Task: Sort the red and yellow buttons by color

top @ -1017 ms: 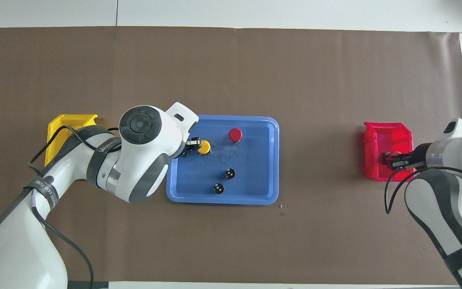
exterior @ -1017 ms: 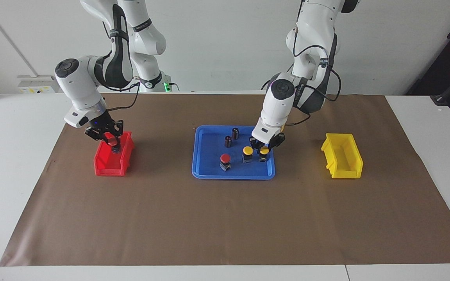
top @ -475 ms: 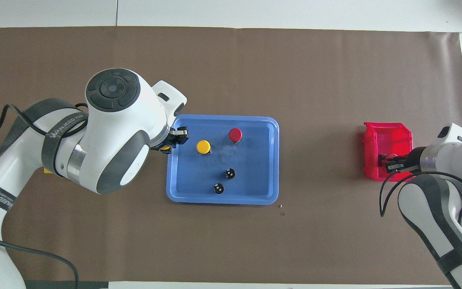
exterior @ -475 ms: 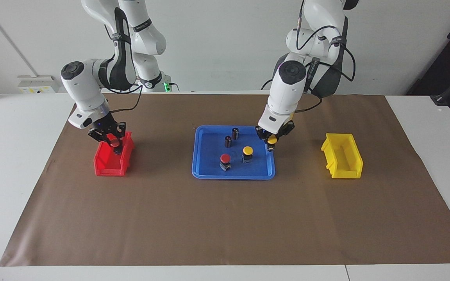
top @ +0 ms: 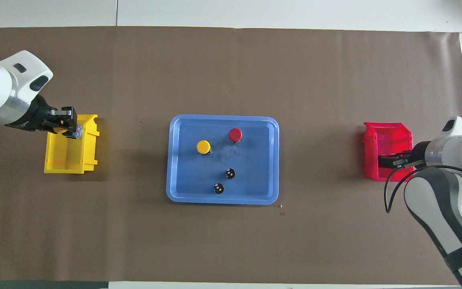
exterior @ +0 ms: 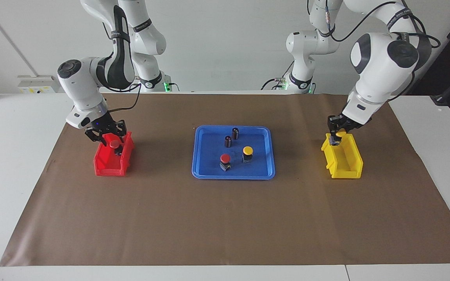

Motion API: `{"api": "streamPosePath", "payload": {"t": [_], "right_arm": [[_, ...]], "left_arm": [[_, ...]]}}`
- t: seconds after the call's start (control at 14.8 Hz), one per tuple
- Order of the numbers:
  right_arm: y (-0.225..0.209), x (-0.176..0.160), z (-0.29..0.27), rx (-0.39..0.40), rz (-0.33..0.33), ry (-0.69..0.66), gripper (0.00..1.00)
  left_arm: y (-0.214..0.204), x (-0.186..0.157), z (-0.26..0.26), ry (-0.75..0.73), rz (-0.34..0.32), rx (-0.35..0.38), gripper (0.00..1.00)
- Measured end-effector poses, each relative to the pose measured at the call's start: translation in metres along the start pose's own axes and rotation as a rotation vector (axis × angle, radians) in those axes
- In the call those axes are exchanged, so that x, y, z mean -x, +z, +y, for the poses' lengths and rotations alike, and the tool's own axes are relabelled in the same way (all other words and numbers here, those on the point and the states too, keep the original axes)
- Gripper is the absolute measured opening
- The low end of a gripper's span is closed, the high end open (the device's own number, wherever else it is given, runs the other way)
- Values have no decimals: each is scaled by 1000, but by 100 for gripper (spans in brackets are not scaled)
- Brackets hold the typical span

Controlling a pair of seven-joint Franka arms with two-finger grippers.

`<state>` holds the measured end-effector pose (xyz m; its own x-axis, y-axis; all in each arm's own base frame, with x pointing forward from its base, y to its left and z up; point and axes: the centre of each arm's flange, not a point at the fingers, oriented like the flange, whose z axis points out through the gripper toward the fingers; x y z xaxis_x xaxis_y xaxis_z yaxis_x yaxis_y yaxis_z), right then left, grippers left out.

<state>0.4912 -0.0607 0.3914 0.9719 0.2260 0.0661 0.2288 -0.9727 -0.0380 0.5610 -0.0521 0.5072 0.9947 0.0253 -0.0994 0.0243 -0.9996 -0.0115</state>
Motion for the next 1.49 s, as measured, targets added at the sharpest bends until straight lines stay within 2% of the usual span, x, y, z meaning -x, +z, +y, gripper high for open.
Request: {"api": "streamPosePath", "payload": {"t": [0.14, 0.27, 0.47, 0.68, 0.88, 1.02, 1.15, 1.36, 1.49], "right_arm": [[-33, -17, 0, -10, -7, -7, 79], [-66, -43, -23, -19, -5, 9, 93], [-93, -105, -139, -43, 44, 108, 96], [-98, -152, -271, -38, 76, 225, 97], [-53, -191, -359, 12, 64, 265, 99], [-6, -206, -385, 28, 66, 267, 99], [28, -208, -398, 27, 59, 276, 99], [52, -199, -407, 39, 31, 267, 97], [62, -194, -405, 49, 14, 265, 93]], "left_arm": [[20, 0, -39, -25, 1, 6, 41], [41, 5, -51, -37, 10, 7, 41], [61, 17, -45, -25, -10, 3, 41], [95, 22, -42, -21, 27, 3, 41], [131, 29, -42, -20, 50, 5, 41], [144, 33, -42, -20, 46, 5, 41], [155, 37, -41, -18, 36, 5, 41], [158, 38, -42, -18, 42, 5, 41], [158, 38, -41, -18, 42, 5, 54]]}}
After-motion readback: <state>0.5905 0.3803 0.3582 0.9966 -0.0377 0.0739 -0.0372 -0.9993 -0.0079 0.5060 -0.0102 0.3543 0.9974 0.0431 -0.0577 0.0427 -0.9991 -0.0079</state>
